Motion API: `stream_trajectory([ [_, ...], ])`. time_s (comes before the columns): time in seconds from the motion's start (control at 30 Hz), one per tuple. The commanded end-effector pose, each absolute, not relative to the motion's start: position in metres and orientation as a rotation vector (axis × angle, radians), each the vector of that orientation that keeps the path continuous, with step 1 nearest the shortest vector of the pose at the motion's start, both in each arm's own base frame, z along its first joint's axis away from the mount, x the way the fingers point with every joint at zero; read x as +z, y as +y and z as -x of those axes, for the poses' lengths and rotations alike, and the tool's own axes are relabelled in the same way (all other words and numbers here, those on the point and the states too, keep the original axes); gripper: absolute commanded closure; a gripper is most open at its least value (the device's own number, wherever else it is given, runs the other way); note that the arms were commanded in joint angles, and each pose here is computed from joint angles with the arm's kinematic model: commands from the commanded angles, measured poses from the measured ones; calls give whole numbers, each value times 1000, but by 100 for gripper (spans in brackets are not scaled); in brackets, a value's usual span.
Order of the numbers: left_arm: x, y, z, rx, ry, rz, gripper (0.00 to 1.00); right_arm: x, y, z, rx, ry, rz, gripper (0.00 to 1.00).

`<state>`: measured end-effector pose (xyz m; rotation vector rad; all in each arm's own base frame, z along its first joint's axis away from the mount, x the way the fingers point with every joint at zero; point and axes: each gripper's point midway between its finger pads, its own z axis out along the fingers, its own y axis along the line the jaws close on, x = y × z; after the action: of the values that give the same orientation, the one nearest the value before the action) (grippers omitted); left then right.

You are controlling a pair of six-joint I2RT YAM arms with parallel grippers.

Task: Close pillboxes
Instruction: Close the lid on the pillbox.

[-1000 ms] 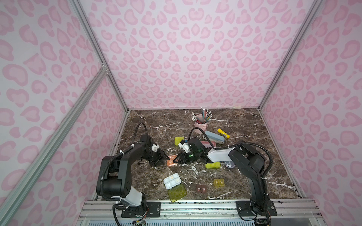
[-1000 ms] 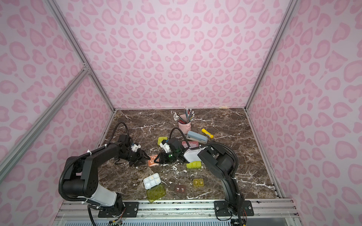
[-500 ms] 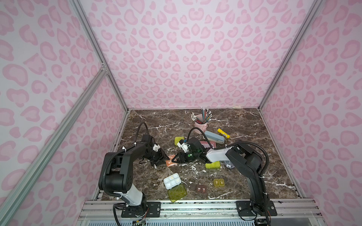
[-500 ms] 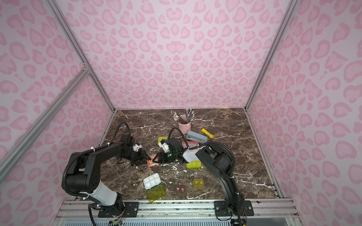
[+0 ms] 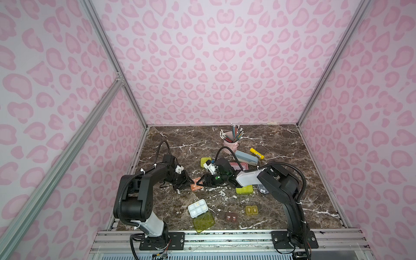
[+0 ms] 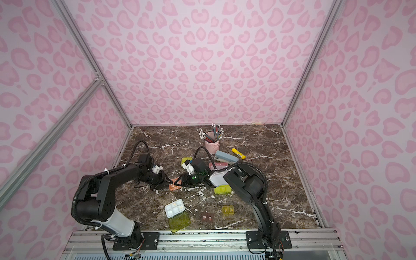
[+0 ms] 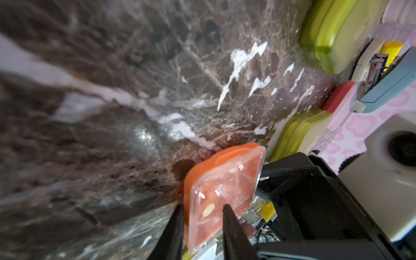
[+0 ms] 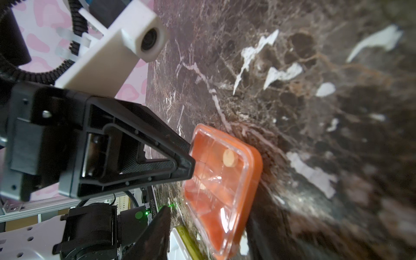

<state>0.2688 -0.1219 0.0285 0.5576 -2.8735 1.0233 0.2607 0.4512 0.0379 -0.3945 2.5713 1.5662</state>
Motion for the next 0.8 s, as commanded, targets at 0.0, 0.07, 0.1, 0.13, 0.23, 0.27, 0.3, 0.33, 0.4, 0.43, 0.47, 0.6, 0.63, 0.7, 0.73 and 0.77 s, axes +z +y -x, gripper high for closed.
stream_trajectory([
  [0.0,28,-128,-269,1060,-2856,-541,71,39,460,-253,1613,2534,448,46],
  [0.07,28,-129,-269,1062,-2853,-541,72,39,459,-254,1612,2535,444,46],
  [0.1,27,-129,-268,1062,-2852,-539,72,39,460,-253,1613,2533,447,46],
  [0.13,27,-129,-267,1060,-2850,-539,72,39,459,-253,1611,2535,444,46],
  [0.23,28,-129,-269,1063,-2853,-538,72,39,459,-254,1610,2532,443,46],
  [0.27,28,-129,-268,1062,-2852,-539,72,40,459,-254,1611,2531,443,46],
  [0.3,28,-129,-268,1062,-2852,-538,72,39,458,-253,1610,2535,442,46],
  [0.33,28,-129,-268,1062,-2853,-538,72,39,459,-253,1611,2533,444,46],
  [0.4,28,-129,-268,1062,-2853,-537,72,39,459,-254,1611,2532,442,46],
  [0.43,27,-129,-268,1060,-2853,-537,72,39,459,-253,1611,2533,442,46],
  [0.47,27,-129,-268,1059,-2852,-540,72,38,458,-253,1610,2534,442,46],
  [0.6,27,-129,-268,1055,-2851,-539,71,38,458,-253,1607,2535,440,46],
  [0.63,27,-129,-267,1055,-2849,-538,71,37,458,-254,1604,2535,438,46],
  [0.7,27,-129,-267,1055,-2850,-538,71,37,458,-253,1602,2537,437,46],
  [0.73,26,-129,-267,1053,-2849,-540,70,37,457,-254,1602,2537,436,46],
  [0.77,26,-129,-267,1053,-2848,-541,70,36,457,-253,1601,2540,437,46],
])
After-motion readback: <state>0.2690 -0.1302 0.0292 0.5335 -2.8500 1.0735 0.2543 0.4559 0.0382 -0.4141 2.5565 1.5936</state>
